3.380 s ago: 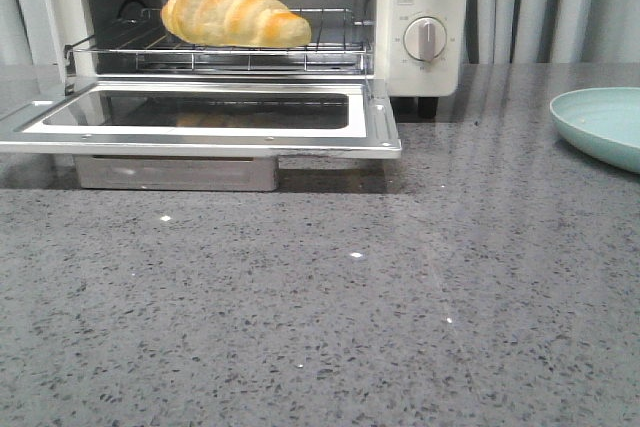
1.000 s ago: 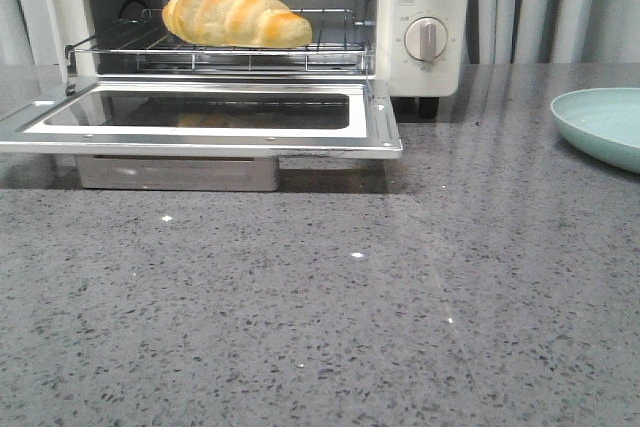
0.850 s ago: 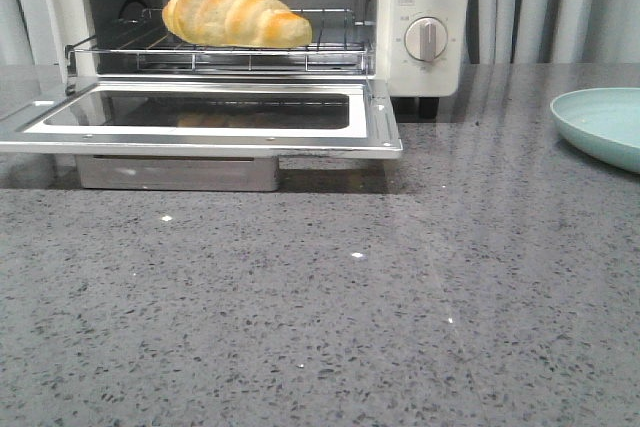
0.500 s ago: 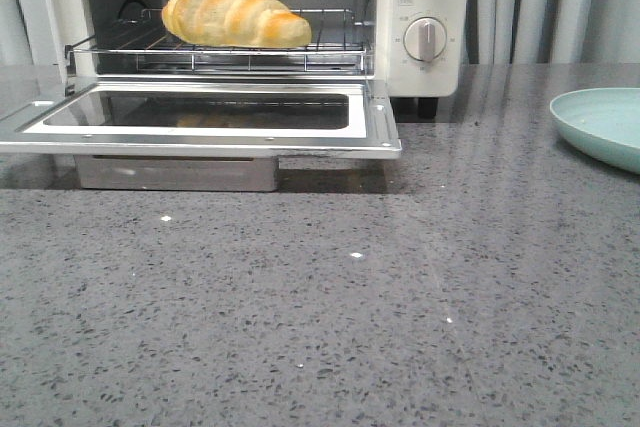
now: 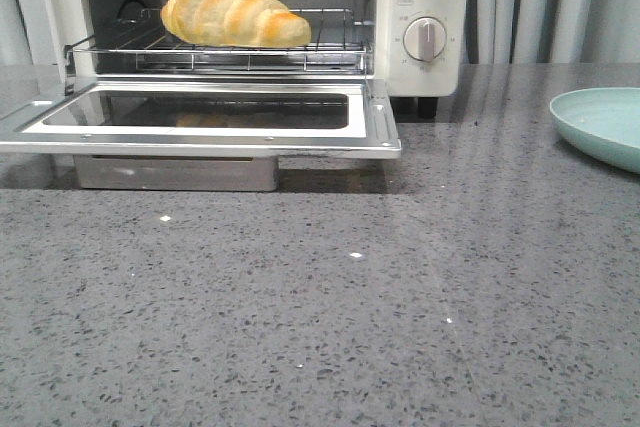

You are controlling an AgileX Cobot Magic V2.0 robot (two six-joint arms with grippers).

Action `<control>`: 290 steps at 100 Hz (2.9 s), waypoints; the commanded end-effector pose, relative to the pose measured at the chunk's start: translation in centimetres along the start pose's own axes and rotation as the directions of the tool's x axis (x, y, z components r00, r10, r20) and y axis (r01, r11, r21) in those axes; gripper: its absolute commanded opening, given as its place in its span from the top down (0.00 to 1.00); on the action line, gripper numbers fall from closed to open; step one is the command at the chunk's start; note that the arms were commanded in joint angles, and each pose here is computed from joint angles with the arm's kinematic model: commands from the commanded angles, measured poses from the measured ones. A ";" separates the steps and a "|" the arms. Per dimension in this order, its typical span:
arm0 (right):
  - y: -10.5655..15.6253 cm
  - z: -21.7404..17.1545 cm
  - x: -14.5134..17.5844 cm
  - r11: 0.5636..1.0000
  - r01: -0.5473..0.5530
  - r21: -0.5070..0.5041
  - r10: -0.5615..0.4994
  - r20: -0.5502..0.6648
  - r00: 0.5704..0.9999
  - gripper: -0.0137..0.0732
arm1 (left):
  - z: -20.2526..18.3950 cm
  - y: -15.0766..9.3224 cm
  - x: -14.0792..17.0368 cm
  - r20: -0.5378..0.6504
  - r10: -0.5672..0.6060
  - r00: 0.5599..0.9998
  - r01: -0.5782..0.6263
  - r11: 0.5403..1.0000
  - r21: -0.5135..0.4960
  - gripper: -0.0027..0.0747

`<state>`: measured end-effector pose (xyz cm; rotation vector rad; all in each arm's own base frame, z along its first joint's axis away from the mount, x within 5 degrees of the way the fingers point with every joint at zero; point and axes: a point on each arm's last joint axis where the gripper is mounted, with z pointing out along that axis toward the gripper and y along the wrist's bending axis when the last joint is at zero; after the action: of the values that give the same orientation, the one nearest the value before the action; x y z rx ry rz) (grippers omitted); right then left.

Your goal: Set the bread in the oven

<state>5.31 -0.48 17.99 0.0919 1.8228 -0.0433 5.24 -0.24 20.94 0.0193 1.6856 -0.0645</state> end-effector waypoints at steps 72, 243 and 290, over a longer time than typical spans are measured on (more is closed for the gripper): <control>-0.1 0.1 0.6 1.000 0.019 0.010 -0.019 0.017 1.000 0.90 | 0.4 -0.1 1.5 0.061 0.032 0.998 -0.033 0.999 0.014 0.99; -0.1 0.1 0.6 1.000 0.019 0.010 -0.019 0.017 1.000 0.90 | 0.4 0.1 2.6 -0.052 0.018 0.998 -0.019 1.000 -0.019 0.99; -0.1 0.1 0.6 1.000 0.019 0.010 -0.019 0.017 1.000 0.90 | 0.4 0.1 2.6 -0.052 0.018 0.998 -0.019 1.000 -0.019 0.99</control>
<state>5.31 -0.48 17.99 0.0908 1.8228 -0.0441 5.35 -0.19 18.29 0.0317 1.8135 -0.0248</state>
